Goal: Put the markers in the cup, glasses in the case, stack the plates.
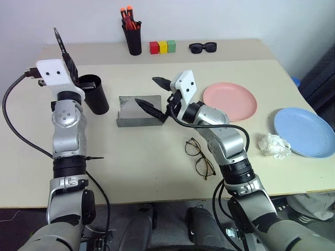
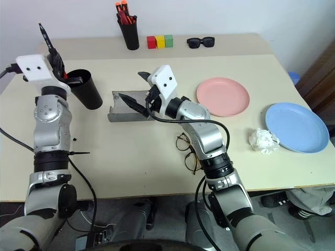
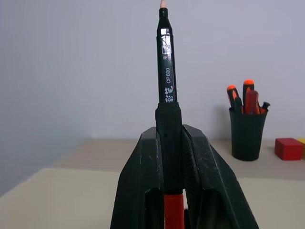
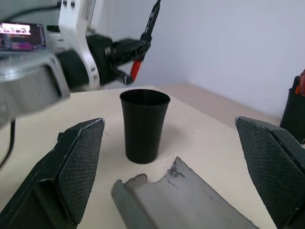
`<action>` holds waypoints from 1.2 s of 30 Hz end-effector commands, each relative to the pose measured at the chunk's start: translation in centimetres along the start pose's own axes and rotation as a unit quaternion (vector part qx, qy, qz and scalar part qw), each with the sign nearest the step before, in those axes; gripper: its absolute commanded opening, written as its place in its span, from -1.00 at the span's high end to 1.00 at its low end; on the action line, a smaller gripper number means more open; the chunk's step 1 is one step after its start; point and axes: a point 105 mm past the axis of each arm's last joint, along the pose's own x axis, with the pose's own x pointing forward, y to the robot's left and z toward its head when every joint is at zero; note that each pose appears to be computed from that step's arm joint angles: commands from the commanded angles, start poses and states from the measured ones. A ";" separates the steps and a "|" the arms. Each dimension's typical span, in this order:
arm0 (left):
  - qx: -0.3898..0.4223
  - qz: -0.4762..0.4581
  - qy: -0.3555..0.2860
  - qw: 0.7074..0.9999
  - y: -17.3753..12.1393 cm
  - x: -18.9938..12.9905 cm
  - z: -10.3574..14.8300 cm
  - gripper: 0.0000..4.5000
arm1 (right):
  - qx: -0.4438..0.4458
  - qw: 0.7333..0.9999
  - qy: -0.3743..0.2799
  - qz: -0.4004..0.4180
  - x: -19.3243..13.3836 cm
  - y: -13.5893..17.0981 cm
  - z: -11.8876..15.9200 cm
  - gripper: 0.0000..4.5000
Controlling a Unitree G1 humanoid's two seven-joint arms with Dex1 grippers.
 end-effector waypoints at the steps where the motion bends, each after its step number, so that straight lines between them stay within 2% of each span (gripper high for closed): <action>1: 0.005 -0.008 -0.025 1.000 -0.7 -0.2 0.4 0.99 | -0.005 1.000 -0.028 -0.001 -0.2 0.2 1.6 -1.00; 2: 0.004 -0.008 -0.023 1.000 -0.8 -0.2 0.2 0.99 | -0.004 1.000 -0.028 0.000 -0.2 0.3 1.6 -1.00; 4: -0.002 -0.008 -0.015 1.000 -1.1 -0.3 -0.3 0.52 | -0.002 1.000 -0.028 0.001 -0.1 0.5 1.6 -1.00; 5: -0.003 -0.007 -0.012 1.000 -1.1 -0.3 -0.5 0.38 | -0.001 1.000 -0.029 0.002 -0.1 0.6 1.6 -1.00; 11: 0.006 0.001 -0.009 1.000 -1.3 -0.5 -1.0 -0.96 | 0.002 1.000 -0.029 0.004 0.0 0.7 1.6 -1.00; 15: 0.004 0.019 -0.011 1.000 -0.6 -0.4 -0.8 -0.98 | 0.002 1.000 -0.028 0.006 0.0 0.8 1.6 -1.00; 17: 0.000 0.056 -0.011 0.998 0.7 -0.2 -0.3 -0.98 | 0.001 1.000 -0.028 0.006 0.0 0.8 1.6 -1.00; 19: -0.011 0.115 0.002 0.993 3.0 -0.2 0.0 -0.98 | 0.000 1.000 -0.028 0.006 0.0 0.8 1.6 -1.00; 21: -0.022 0.210 0.036 0.977 6.8 -1.1 0.0 -0.98 | -0.002 1.000 -0.026 0.004 -0.1 0.5 1.5 -1.00; 23: -0.004 0.254 0.066 0.965 8.7 -2.2 0.1 -0.98 | -0.004 1.000 -0.024 0.002 -0.3 0.3 1.4 -1.00; 27: 0.016 0.300 0.203 0.932 9.9 -5.5 -2.0 -0.98 | -0.005 1.000 -0.018 0.006 -0.6 0.2 1.2 -1.00; 31: -0.046 0.335 0.314 0.887 9.7 -8.7 -4.2 -0.98 | -0.006 1.000 -0.014 0.012 -0.6 0.0 1.1 -1.00; 33: -0.060 0.338 0.387 0.856 9.0 -10.6 -5.8 -0.98 | -0.006 1.000 -0.012 0.015 -0.6 -0.1 1.0 -1.00; 36: -0.041 0.336 0.479 0.810 8.1 -12.9 -7.3 -0.98 | -0.007 1.000 -0.011 0.020 -0.6 -0.1 0.8 -1.00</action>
